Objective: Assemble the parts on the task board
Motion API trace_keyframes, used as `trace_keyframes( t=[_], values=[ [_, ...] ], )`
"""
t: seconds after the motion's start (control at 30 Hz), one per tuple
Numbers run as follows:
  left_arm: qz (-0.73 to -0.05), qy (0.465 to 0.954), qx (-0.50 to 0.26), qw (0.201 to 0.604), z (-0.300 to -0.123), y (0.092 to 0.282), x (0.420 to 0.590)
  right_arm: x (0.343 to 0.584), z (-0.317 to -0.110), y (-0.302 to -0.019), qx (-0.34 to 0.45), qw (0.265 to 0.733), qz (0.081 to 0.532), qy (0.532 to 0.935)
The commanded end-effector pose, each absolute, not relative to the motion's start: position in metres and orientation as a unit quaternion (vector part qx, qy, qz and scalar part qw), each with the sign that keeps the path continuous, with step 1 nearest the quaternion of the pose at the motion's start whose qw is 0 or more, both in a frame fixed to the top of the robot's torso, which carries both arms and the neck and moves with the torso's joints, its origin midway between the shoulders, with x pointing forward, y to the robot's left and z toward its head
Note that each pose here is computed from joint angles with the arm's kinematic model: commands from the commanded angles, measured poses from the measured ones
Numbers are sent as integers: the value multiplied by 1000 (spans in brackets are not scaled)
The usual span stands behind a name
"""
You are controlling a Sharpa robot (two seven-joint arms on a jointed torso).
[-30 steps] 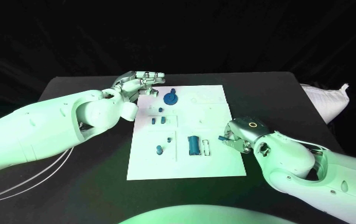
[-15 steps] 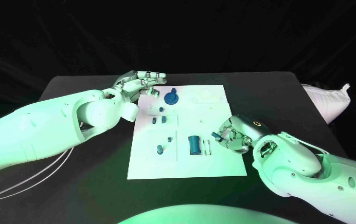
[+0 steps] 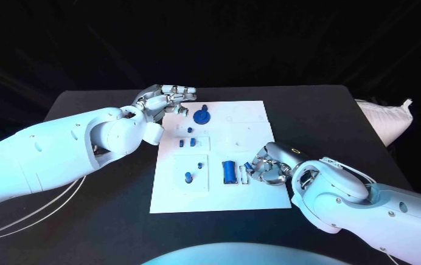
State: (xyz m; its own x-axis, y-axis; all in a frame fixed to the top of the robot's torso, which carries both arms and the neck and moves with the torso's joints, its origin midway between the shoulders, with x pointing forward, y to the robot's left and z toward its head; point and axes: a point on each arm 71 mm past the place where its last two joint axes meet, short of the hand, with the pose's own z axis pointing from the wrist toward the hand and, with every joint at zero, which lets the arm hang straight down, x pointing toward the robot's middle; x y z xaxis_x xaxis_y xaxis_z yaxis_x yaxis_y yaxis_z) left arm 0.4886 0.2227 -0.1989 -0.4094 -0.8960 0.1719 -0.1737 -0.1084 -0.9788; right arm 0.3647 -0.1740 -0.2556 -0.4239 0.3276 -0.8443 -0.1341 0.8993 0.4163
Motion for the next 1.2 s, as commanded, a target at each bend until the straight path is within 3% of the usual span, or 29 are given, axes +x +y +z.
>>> trace_keyframes(
  t=[0.03, 1.2],
  values=[
    [-602, 594, -441, 298, -197, 219, 488, 364, -260, -171, 50, 511, 210, 832],
    [-605, 596, -439, 293, -197, 218, 487, 363, -261, -162, 22, 512, 210, 833]
  ],
)
